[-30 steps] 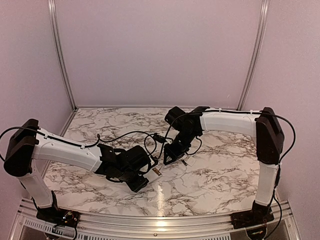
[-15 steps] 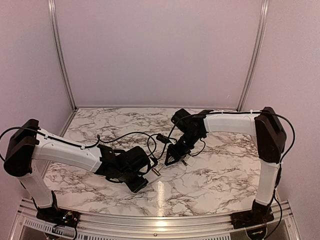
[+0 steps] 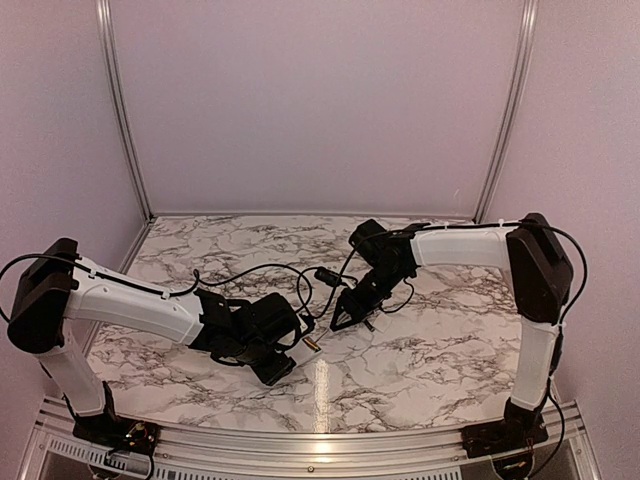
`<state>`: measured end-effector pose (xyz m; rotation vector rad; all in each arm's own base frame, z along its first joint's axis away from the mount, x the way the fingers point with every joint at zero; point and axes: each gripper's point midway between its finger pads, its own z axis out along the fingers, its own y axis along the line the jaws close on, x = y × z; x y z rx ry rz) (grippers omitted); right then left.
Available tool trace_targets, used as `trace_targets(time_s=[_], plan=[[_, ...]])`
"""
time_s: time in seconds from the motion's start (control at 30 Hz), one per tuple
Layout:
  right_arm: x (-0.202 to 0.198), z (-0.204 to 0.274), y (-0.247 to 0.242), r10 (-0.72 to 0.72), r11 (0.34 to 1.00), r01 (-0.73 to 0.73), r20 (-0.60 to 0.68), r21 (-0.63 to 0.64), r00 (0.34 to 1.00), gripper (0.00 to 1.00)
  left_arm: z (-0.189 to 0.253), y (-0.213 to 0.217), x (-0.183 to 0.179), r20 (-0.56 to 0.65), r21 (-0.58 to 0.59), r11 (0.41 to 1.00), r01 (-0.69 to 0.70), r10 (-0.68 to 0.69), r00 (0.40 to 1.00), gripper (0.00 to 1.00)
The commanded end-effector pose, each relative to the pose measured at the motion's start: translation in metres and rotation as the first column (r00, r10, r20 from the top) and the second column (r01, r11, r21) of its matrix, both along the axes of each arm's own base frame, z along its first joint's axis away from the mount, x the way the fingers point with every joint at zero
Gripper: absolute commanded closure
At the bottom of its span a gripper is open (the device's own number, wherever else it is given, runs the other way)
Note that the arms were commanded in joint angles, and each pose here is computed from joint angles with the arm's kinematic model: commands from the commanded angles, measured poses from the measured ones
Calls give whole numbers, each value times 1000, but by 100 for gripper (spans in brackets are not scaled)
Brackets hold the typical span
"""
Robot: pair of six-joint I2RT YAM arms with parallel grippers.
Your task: Unload the batteries from the remote control
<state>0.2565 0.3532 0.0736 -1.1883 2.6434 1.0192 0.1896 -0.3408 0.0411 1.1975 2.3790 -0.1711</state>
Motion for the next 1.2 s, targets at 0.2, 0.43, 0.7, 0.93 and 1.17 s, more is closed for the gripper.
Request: trace_targets(time_s=[0.2,0.43,0.7,0.93,1.17], plan=[[7,-22,-19,-14,985,22,53,-169,998,100,22,-19,14,89,-66,998,20,-14,996,84],[18,5,-18,-48,984,66,107,-168,993,100,22,-23,18,116,-30,998,57,-53,992,84],[21,18,-21,-69,979,92,130,-181,989,100,25,-33,26,149,-5,996,90,-88,985,84],[24,23,-25,-96,973,124,147,-194,984,100,26,-41,30,178,30,988,151,-154,972,84],[32,37,-24,-101,974,136,187,-183,977,100,24,-43,32,182,71,981,182,-192,964,84]])
